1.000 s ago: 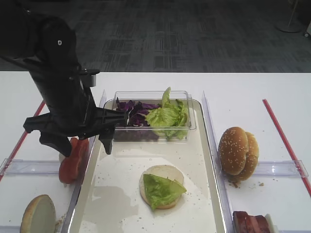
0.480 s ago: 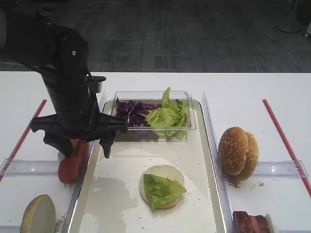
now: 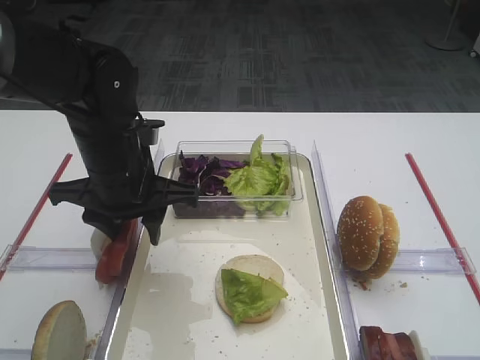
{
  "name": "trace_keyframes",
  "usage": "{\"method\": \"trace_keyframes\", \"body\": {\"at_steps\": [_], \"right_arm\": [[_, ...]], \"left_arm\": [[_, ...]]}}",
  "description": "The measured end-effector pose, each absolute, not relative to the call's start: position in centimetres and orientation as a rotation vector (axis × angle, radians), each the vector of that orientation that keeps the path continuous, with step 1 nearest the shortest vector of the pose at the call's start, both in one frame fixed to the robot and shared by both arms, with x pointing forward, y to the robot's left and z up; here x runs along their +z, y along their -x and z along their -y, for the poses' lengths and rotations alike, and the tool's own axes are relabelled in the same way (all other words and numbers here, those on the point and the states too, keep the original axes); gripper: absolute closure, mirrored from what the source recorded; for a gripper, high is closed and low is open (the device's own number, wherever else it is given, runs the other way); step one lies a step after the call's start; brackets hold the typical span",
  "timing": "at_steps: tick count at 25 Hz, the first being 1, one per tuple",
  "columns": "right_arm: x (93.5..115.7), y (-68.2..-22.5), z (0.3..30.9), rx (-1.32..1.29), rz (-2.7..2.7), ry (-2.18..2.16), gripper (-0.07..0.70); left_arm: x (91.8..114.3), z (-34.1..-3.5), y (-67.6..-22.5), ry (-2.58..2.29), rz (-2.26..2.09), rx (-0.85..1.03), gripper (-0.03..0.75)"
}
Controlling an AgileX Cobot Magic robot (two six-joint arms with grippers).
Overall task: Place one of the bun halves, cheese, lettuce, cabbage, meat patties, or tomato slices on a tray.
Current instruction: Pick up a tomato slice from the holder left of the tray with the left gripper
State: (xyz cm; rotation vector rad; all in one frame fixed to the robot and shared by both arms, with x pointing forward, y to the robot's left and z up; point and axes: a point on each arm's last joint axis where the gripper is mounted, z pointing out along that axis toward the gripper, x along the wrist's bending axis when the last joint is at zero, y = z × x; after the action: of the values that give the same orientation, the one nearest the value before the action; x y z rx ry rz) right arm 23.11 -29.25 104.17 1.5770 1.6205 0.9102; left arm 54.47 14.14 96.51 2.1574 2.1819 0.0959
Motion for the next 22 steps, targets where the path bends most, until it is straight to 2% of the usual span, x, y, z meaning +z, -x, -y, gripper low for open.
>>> {"method": "trace_keyframes", "body": {"at_steps": [7, 14, 22], "right_arm": [[104.17, -23.11, 29.25, 0.910, -1.620, -1.577, 0.594], [104.17, -23.11, 29.25, 0.910, -1.620, -1.577, 0.594], [104.17, -23.11, 29.25, 0.910, -1.620, -1.577, 0.595]], "left_arm": [[96.10, -14.14, -54.63, -2.169, -2.181, 0.105, 0.534], [96.10, -14.24, -54.69, -2.181, -2.173, 0.126, 0.661], [96.11, -14.30, -54.71, -2.188, -2.171, 0.135, 0.678]]}}
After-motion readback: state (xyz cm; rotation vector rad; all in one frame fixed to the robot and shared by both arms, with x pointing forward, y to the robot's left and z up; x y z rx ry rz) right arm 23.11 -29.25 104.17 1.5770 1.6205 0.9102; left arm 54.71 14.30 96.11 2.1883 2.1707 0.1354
